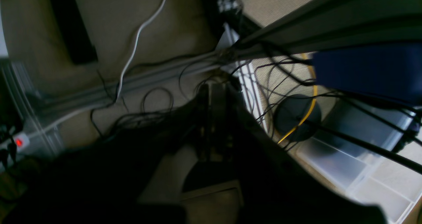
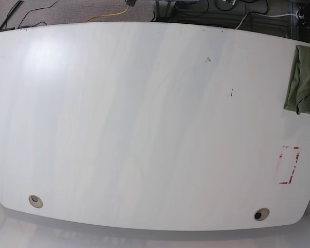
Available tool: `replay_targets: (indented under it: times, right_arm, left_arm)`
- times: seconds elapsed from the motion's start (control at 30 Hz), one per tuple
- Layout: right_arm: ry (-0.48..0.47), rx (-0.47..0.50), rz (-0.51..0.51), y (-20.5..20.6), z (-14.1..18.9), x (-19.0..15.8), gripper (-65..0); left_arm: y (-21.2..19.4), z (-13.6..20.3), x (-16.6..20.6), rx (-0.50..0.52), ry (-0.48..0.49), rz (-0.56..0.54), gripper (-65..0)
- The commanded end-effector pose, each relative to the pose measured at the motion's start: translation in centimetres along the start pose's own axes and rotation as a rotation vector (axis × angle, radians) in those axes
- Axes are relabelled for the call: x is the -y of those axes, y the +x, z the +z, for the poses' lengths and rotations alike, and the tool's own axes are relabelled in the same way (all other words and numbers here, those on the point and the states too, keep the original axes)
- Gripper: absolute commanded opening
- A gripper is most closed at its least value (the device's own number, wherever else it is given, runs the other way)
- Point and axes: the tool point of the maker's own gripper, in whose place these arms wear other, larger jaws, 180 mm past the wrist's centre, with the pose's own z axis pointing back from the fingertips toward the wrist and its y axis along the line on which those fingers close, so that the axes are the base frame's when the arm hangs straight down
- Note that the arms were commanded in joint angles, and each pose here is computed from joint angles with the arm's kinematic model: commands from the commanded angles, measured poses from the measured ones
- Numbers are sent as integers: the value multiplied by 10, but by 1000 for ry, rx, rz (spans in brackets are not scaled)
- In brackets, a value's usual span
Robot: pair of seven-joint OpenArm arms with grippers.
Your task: Layout the t-shirt on the table in an organized manner, then fold the t-shirt properly
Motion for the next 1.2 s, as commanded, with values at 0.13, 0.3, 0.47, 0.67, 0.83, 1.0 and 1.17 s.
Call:
replay_targets:
  times: [0.13,0.3,0.47,0.67,0.83,1.0,1.17]
  right_arm:
    - [-12,-2,-18,11,-16,20,-636]
    - [0,-58,9,10,-32,24,-636]
    - [-17,-107,38,9,-45,31,-636]
    - [-39,-121,64,15,-57,34,-636]
    - [-49,-157,73,15,-68,35,-634]
    - [-83,-205,90,10,-76,40,-633]
    - [-115,-241,118,9,-80,47,-631]
  left_arm:
    - [-14,-22,-10,-53,6,30,-650]
    - [-23,-37,-17,-101,13,61,-650]
    - [-21,-55,-24,-129,18,88,-650]
    - [-28,-66,-30,-206,22,117,-650]
    - [-28,-74,-36,-232,43,130,-650]
    - [-39,-74,-52,-290,136,123,-650]
    - [-43,-77,-54,-330,146,141,-650]
